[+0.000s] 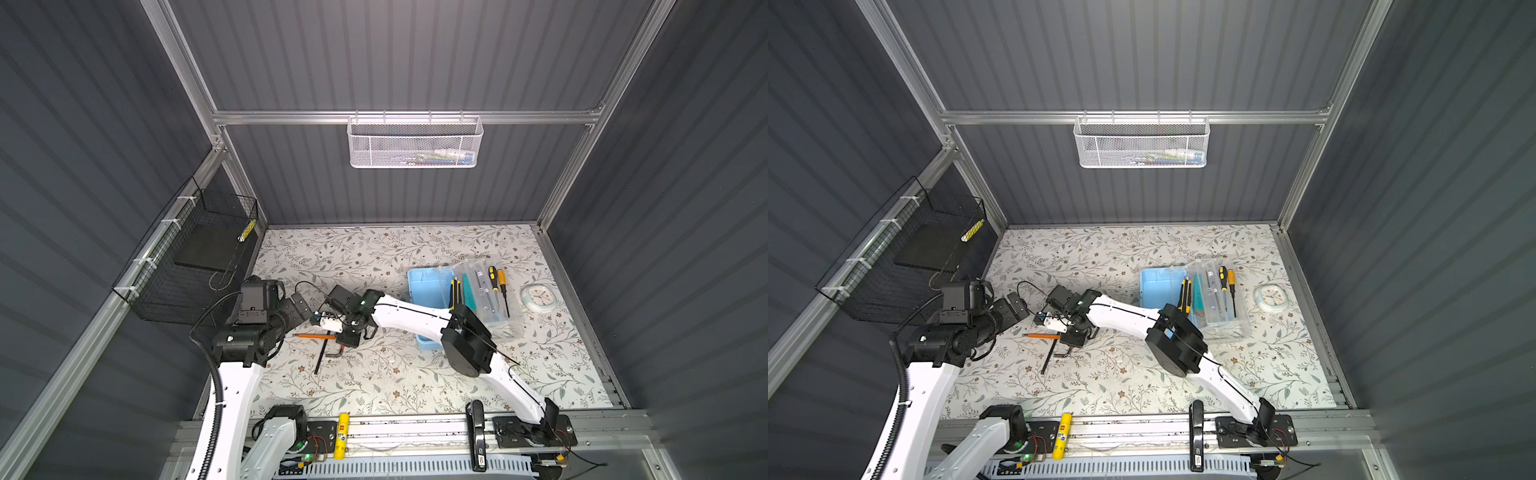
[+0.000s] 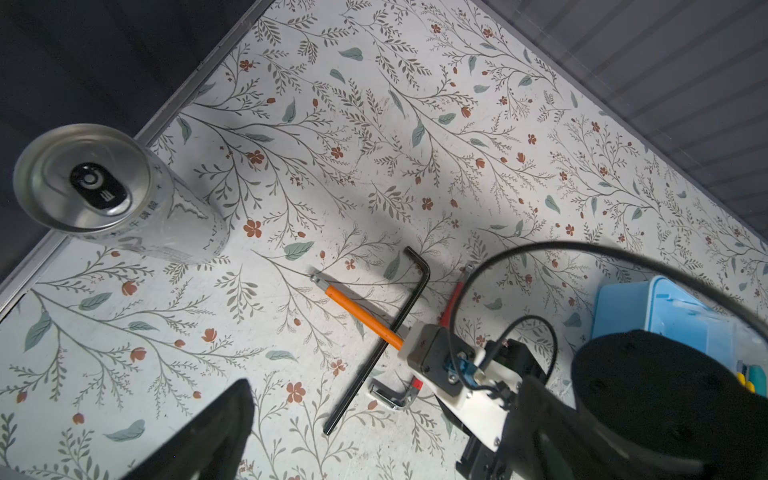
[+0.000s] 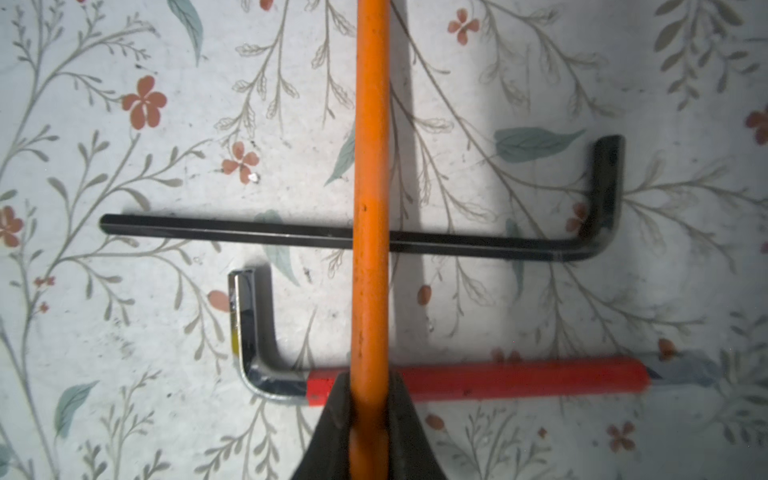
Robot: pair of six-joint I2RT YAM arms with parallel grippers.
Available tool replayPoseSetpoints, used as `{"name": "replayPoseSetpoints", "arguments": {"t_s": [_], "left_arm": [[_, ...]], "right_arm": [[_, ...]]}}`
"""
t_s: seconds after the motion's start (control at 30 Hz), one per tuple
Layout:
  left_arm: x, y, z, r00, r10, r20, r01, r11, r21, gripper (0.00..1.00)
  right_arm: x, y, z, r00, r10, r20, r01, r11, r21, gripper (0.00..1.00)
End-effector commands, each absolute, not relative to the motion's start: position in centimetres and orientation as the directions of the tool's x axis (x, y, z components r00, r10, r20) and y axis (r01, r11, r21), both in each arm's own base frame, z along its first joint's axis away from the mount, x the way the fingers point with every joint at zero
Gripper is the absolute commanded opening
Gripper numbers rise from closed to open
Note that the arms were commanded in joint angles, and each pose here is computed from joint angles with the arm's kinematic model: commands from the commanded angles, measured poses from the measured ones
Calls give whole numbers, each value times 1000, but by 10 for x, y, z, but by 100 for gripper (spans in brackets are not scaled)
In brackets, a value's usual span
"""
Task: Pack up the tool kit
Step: 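Grasp the orange-handled hex key with the right gripper and lift it, then carry the orange-handled hex key over the blue box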
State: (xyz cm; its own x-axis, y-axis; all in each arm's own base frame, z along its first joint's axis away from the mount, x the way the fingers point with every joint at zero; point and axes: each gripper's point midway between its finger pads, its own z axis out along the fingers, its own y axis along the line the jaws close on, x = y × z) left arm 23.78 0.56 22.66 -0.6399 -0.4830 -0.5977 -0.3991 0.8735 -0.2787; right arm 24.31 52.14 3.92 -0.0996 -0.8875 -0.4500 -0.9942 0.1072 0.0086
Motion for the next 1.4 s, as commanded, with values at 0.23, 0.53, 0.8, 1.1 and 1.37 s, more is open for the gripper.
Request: {"name": "replayPoseSetpoints", "arguments": {"t_s": [0.23,0.53,0.8,1.1,1.37], "left_arm": [[245,7,233,-625,-467,-626,-378,882,-280,100],[261,-12,217,-642,-449,-622,-288,892,-347,99],[267,-27,194,-662,-458,-593,-238,879,-414,99],[266,-40,176,-695,-439,-569,-187,875,-447,99],[267,-43,170,-708,-421,-567,-163,879,-449,99]], "right_arm": [[264,480,92,-298,-808,-509,-946,321,44,0],[305,398,153,-630,-539,-559,-690,719,86,0],[318,310,162,-805,-270,-528,-318,948,1,0],[316,258,154,-841,-108,-530,-119,993,-12,0],[316,251,129,-873,-79,-482,-84,996,-11,0]]}}
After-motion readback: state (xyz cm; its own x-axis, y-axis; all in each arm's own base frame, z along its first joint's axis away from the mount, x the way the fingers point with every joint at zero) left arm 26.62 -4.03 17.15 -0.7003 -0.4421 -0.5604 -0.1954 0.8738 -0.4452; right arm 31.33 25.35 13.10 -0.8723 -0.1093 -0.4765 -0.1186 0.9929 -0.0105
